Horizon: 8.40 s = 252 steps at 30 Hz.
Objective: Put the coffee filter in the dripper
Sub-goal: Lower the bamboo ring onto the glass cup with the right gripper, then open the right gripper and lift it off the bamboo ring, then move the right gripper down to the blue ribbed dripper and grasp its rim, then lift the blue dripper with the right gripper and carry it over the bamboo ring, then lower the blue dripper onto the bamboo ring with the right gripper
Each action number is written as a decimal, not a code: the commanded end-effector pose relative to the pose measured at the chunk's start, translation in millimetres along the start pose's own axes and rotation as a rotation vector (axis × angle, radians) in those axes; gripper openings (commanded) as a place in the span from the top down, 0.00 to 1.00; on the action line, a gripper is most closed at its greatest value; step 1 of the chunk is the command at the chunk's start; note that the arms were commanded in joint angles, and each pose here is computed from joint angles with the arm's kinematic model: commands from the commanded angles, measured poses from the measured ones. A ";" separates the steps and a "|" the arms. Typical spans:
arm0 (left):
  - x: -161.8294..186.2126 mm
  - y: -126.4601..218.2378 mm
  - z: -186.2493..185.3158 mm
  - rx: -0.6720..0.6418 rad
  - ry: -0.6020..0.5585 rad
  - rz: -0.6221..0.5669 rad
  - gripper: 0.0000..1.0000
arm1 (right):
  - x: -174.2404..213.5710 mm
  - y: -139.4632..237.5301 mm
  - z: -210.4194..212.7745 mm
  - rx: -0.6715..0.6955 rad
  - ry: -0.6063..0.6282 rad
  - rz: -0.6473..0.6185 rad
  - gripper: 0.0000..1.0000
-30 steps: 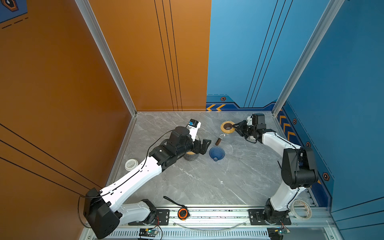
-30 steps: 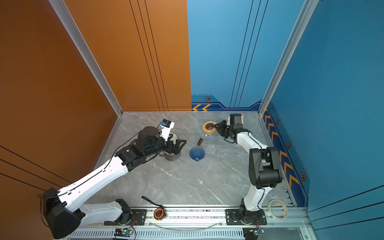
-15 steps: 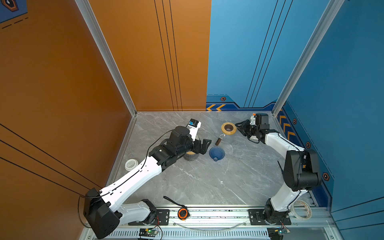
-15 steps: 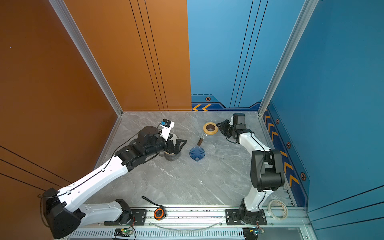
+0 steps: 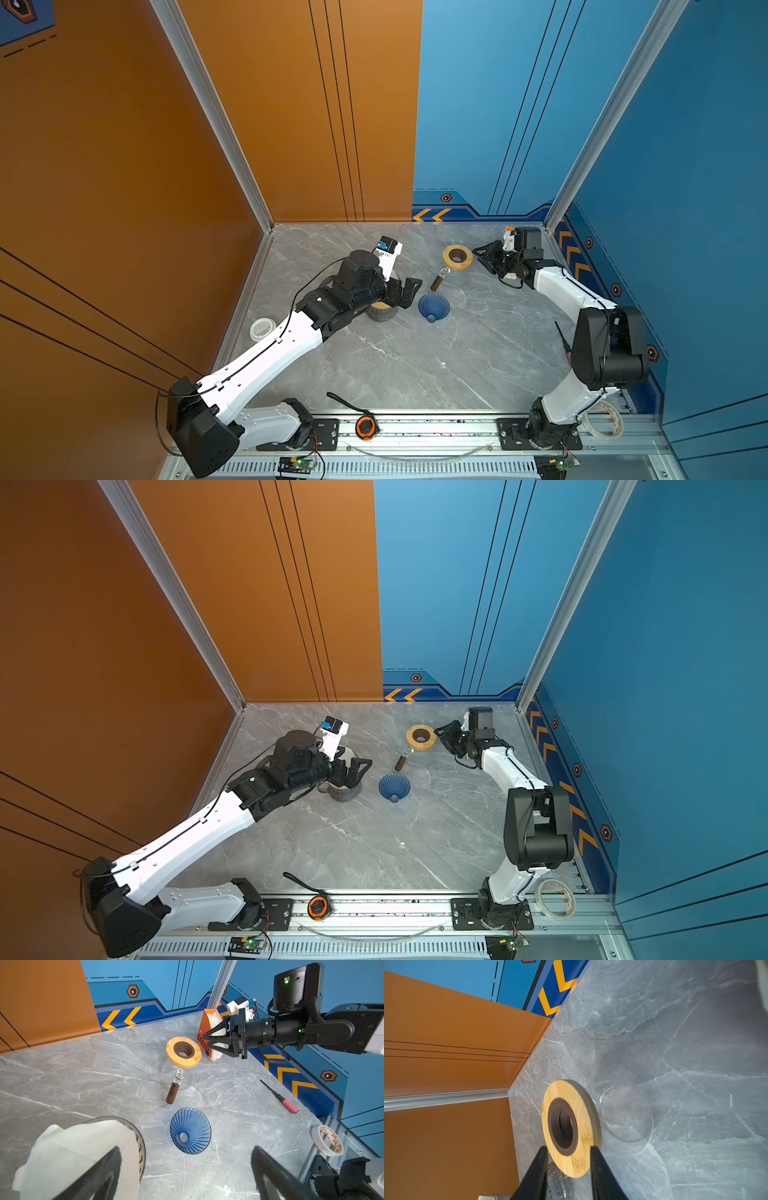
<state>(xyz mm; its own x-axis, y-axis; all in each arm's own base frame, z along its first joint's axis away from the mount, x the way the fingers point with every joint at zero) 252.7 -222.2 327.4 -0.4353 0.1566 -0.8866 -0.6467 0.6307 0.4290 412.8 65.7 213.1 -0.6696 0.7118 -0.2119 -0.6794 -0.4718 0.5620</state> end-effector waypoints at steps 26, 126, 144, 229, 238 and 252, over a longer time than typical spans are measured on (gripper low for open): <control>0.3 62.5 8.6 -0.102 -0.086 0.007 0.02 | 79.5 59.4 44.9 0.294 0.565 0.210 0.52; 56.8 60.7 6.1 -0.066 -0.005 0.121 0.02 | 133.8 16.9 38.1 0.232 0.496 0.302 0.98; 16.4 49.6 -0.6 -0.057 -0.022 0.068 0.02 | 54.6 61.2 69.0 0.159 0.449 0.079 0.98; -6.6 1.3 8.8 0.044 -0.004 0.061 0.02 | 44.2 22.1 29.6 0.458 0.315 0.365 0.97; -20.2 -13.8 -5.2 0.083 -0.006 0.063 0.02 | 59.0 27.1 23.1 0.477 0.335 0.388 0.94; -39.5 -57.6 -32.5 0.118 0.052 0.106 0.02 | 54.2 41.8 46.5 0.398 0.376 0.310 0.74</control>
<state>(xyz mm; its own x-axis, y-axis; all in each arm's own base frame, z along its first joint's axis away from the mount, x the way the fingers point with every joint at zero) 285.4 -281.7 337.2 -0.5150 0.2096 -0.8312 -0.5222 0.6923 0.4981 366.6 112.0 246.0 -0.9349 0.3073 -0.1776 -0.2827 -0.3419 0.8962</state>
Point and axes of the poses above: each gripper's point midway between its finger pads, its own y axis back along the fingers, its own z axis along the line the jaws close on, x = y × z, the point moved 7 cm from there along y, back along the fingers, and after that the axes turned 5 degrees about -y, right-handed, at the moved point
